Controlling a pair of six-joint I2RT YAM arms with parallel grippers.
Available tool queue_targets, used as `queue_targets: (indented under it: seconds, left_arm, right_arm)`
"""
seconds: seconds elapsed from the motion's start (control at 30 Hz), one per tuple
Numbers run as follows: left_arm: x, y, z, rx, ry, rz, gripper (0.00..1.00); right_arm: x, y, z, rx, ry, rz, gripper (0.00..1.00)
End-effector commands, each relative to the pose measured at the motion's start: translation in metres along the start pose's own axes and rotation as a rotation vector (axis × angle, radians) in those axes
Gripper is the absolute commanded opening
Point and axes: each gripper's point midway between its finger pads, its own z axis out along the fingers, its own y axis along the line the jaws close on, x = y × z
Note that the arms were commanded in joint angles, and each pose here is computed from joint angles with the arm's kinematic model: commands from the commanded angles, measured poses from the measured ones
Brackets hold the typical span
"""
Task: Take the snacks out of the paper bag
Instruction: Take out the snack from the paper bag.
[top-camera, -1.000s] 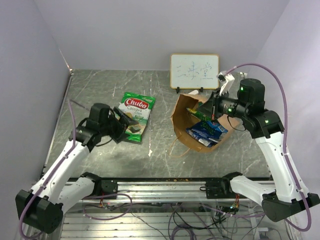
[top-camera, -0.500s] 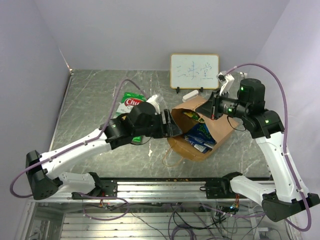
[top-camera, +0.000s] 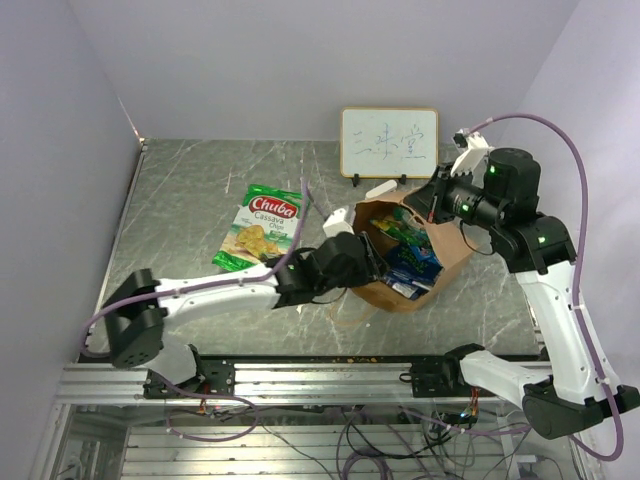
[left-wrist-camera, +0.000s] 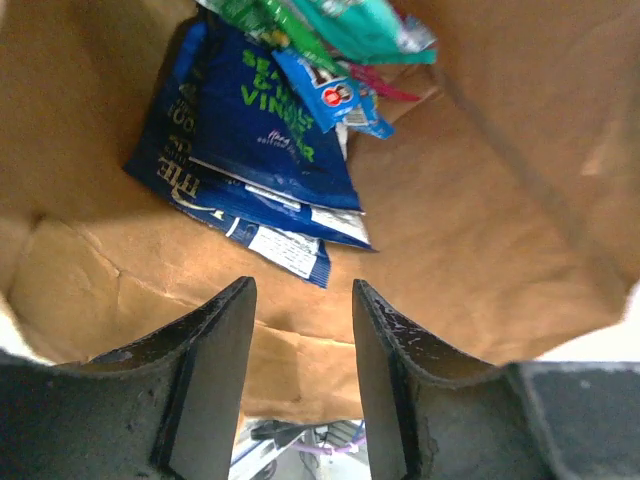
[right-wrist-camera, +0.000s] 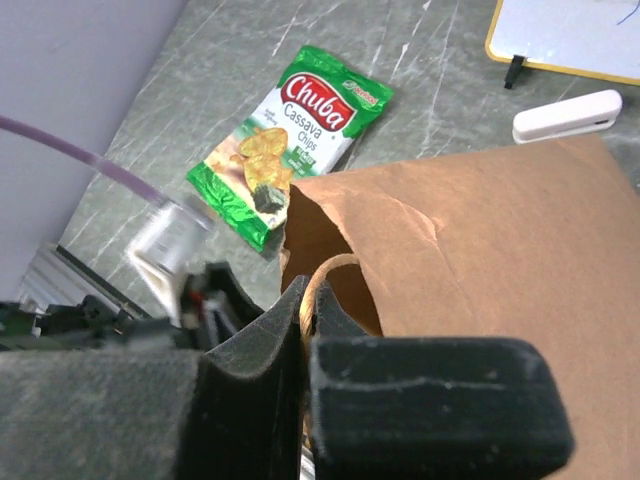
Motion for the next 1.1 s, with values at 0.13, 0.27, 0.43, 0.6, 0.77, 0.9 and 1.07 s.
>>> queue_targets:
  seconds: [0.13,0.27,0.43,0.6,0.77,0.9,1.07]
  left_arm:
    - [0.010,-0.025,0.051,-0.008,-0.215,-0.259,0.52]
    - [0.022,-0.020,0.076,-0.109,-0.222,-0.321,0.48]
    - [0.034,-0.001,0.088,-0.229,-0.239,-0.345,0.44]
    - [0.038,0.020,0.087,-0.325,-0.258,-0.361,0.43]
    - [0.040,0.035,0.087,-0.407,-0.282,-0.396,0.44]
    - [0.042,0.038,0.095,-0.407,-0.288,-0.394,0.44]
    - [0.039,0.046,0.101,-0.434,-0.298,-0.386,0.45]
  right_arm:
    - [-0.016,0.000,-0.007,0.026,-0.039,-0.031,0.00]
    - [-0.020,0.004,-0.008,0.013,-0.042,-0.044,0.00]
    - [-0.018,0.006,-0.012,0.000,-0.049,-0.052,0.00]
    - [-0.015,0.007,-0.014,-0.002,-0.050,-0.050,0.00]
    - [-0.016,0.008,-0.015,-0.008,-0.056,-0.045,0.00]
    - [-0.017,0.009,-0.014,-0.013,-0.057,-0.037,0.00]
    - [-0.018,0.010,-0.016,-0.012,-0.063,-0.030,0.00]
